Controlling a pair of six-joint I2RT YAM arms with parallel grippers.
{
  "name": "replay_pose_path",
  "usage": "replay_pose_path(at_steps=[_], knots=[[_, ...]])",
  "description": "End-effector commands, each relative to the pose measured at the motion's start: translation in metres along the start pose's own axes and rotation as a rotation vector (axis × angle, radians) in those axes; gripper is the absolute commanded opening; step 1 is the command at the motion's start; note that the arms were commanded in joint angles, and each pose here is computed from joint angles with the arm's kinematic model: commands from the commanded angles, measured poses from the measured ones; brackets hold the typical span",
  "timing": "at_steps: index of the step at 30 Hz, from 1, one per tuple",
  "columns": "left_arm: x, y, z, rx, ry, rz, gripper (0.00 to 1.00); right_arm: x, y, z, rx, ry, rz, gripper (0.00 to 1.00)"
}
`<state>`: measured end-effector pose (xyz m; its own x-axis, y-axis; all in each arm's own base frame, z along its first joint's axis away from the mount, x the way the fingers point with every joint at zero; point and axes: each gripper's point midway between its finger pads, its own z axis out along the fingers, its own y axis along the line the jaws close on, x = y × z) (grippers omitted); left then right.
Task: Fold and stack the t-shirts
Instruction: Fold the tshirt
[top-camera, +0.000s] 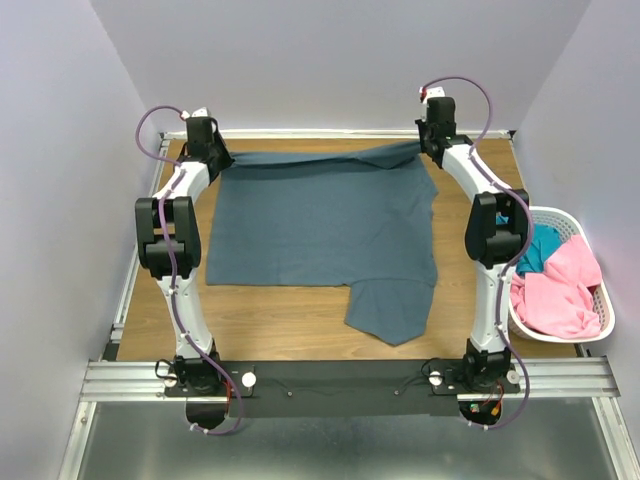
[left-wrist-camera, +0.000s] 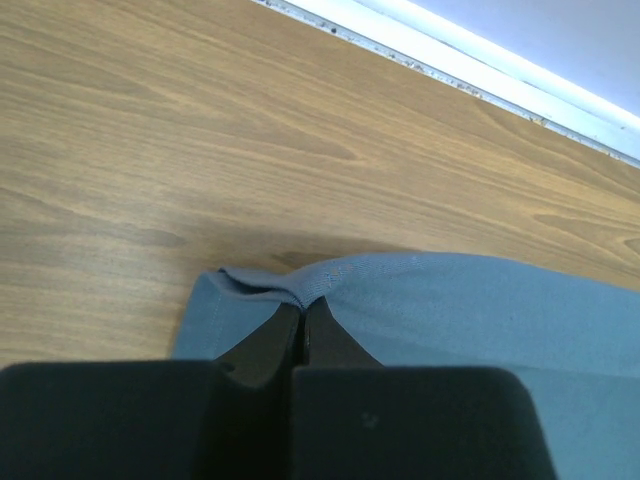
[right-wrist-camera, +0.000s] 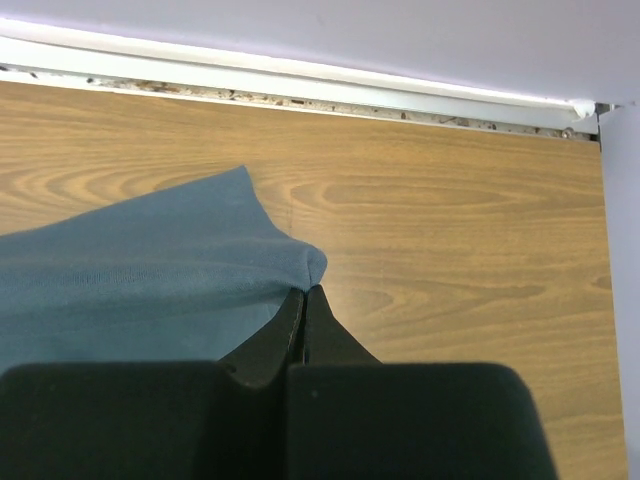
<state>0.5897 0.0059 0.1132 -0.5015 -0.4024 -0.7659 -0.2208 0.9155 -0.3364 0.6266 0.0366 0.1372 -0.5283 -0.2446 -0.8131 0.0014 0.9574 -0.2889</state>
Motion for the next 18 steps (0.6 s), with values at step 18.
replay_pose_path(at_steps=[18], knots=[[-0.008,0.007,-0.039,-0.001,0.062,-0.018,0.00,0.042,0.028,-0.096,-0.198,0.268,0.302,0.00]])
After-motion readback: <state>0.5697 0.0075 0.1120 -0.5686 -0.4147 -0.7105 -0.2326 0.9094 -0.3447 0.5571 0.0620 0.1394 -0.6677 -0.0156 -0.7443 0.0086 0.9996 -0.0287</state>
